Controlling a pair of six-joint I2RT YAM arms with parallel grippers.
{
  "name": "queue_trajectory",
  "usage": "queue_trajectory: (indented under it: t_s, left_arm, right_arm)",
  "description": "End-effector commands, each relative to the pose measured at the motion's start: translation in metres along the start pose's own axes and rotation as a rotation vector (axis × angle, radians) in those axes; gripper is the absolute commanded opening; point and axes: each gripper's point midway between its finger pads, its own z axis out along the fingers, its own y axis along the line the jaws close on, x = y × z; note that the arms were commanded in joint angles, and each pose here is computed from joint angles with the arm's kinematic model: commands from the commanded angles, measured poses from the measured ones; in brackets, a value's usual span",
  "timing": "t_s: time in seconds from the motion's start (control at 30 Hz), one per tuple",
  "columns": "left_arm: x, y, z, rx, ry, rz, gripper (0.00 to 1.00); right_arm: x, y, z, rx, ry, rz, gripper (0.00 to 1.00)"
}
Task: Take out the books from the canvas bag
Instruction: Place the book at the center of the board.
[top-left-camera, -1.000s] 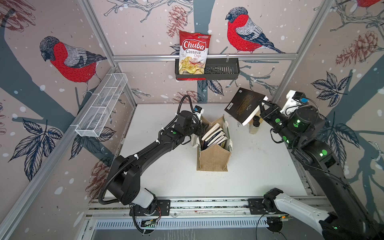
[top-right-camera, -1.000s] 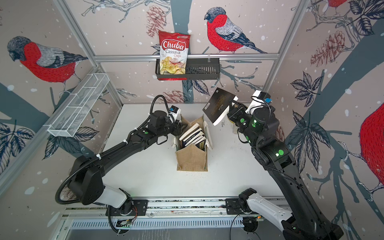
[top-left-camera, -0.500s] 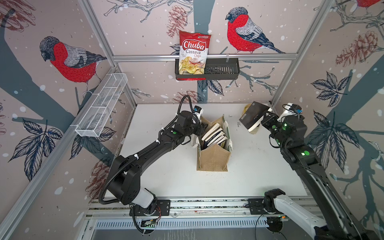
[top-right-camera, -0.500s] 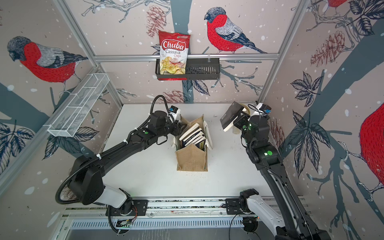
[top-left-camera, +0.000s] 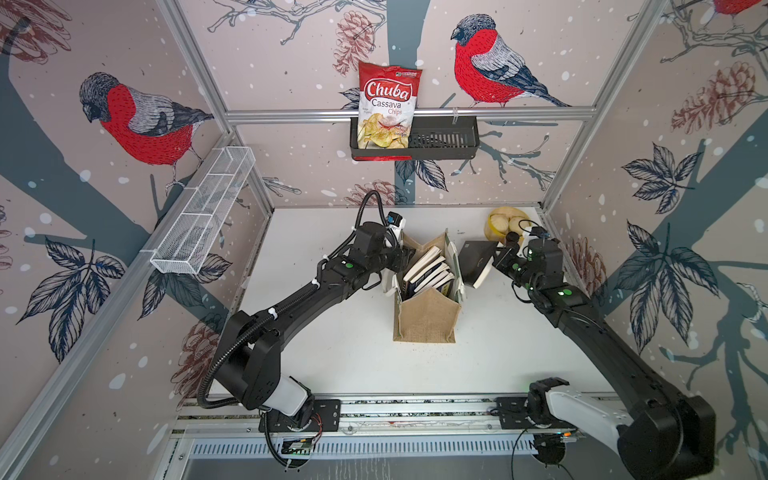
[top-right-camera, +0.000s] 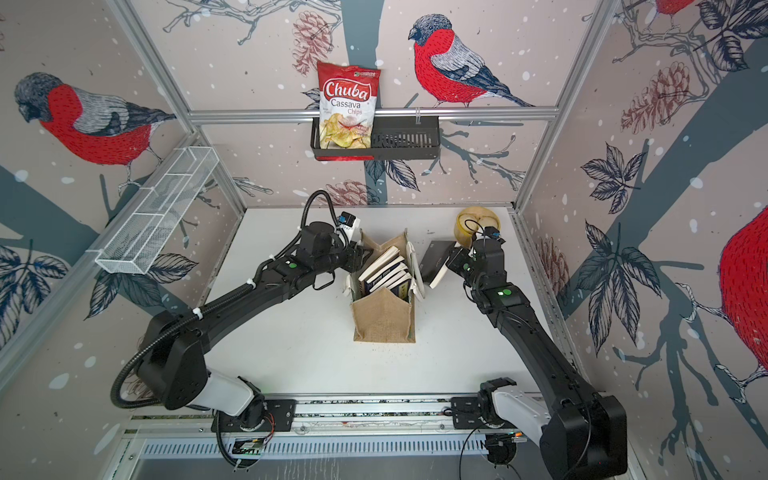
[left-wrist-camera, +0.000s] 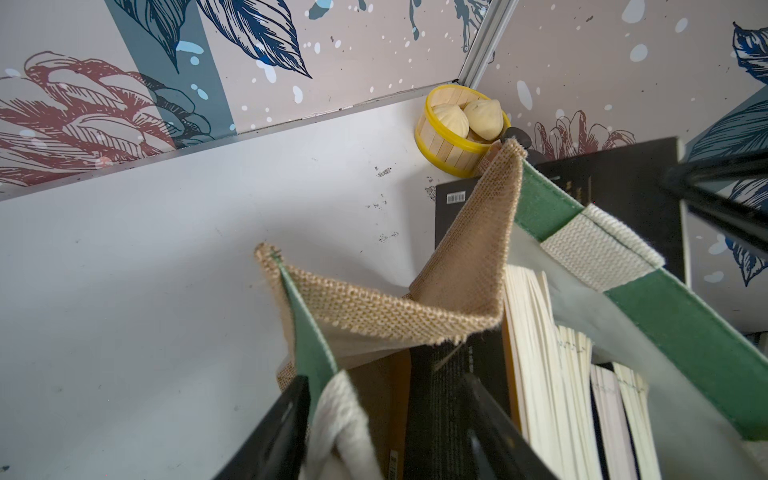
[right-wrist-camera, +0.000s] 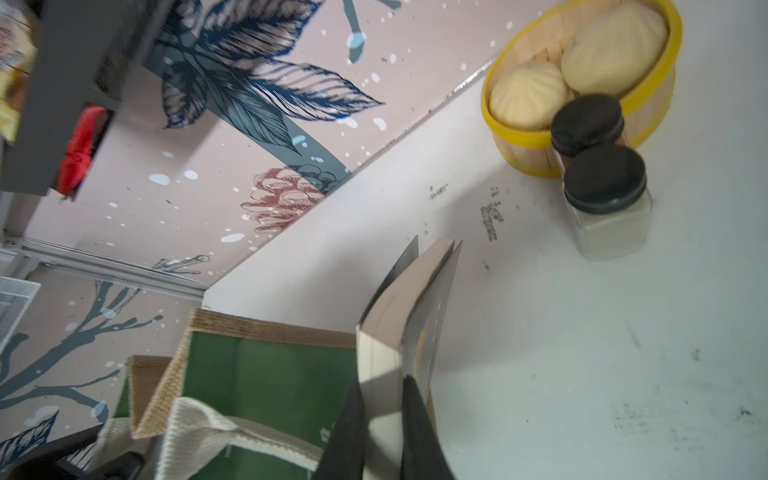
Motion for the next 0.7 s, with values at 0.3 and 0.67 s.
queue_trajectory:
  t_s: [0.3, 0.67]
  left_arm:
    - [0.003, -0.002, -0.002, -0.009, 0.019, -0.001, 0.57]
    - [0.005, 0.000, -0.003, -0.025, 0.028, 0.003, 0.57]
  right_arm:
    - [0.073, -0.073, 0.014, 0.139, 0.179, 0.110, 0.00]
    - [0.116, -0.132, 0.001, 0.322, 0.288, 0.170, 0.20]
